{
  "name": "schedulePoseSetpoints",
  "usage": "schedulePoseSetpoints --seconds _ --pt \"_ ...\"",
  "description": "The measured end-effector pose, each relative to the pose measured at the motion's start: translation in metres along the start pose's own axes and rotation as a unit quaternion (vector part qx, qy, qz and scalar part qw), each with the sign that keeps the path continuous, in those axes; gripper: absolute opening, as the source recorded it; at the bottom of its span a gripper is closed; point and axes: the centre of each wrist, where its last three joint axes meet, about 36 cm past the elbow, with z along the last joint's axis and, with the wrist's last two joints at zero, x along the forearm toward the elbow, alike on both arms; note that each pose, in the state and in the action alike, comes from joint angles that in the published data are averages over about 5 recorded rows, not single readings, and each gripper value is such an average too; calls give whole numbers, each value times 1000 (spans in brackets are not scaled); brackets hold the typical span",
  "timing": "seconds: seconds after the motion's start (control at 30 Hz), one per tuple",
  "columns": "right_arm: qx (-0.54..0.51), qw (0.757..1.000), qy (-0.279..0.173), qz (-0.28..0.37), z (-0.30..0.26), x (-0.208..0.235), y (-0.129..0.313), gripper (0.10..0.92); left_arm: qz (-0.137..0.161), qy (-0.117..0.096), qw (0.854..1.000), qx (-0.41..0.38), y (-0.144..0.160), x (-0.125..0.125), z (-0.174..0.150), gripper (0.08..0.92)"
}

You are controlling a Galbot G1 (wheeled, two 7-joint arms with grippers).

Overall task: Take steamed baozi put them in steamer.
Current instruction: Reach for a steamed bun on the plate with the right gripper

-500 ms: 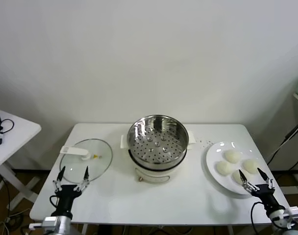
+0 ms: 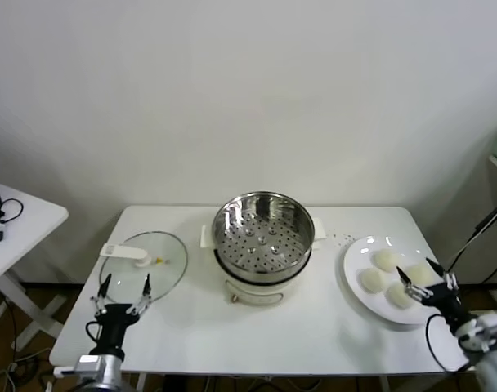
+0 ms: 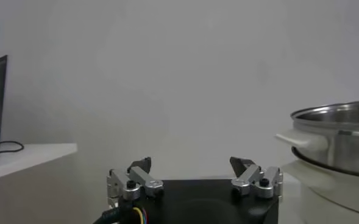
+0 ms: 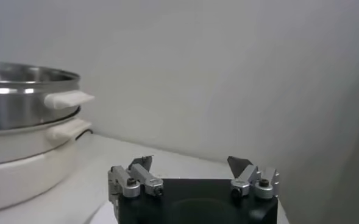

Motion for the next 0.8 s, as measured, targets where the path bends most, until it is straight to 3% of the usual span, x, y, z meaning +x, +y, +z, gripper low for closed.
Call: schedulePoseSetpoints --seconds 0.3,0.53,0.8 --pt "160 971 76 -158 -56 -58 -83 823 11 4 1000 -6 0 1 -2 823" --pt "258 916 159 -263 -100 -104 -122 823 11 10 1000 -10 3 0 -1 823" --pt "332 847 258 -325 -125 -139 -148 823 16 12 1000 -16 3 -3 -6 823"
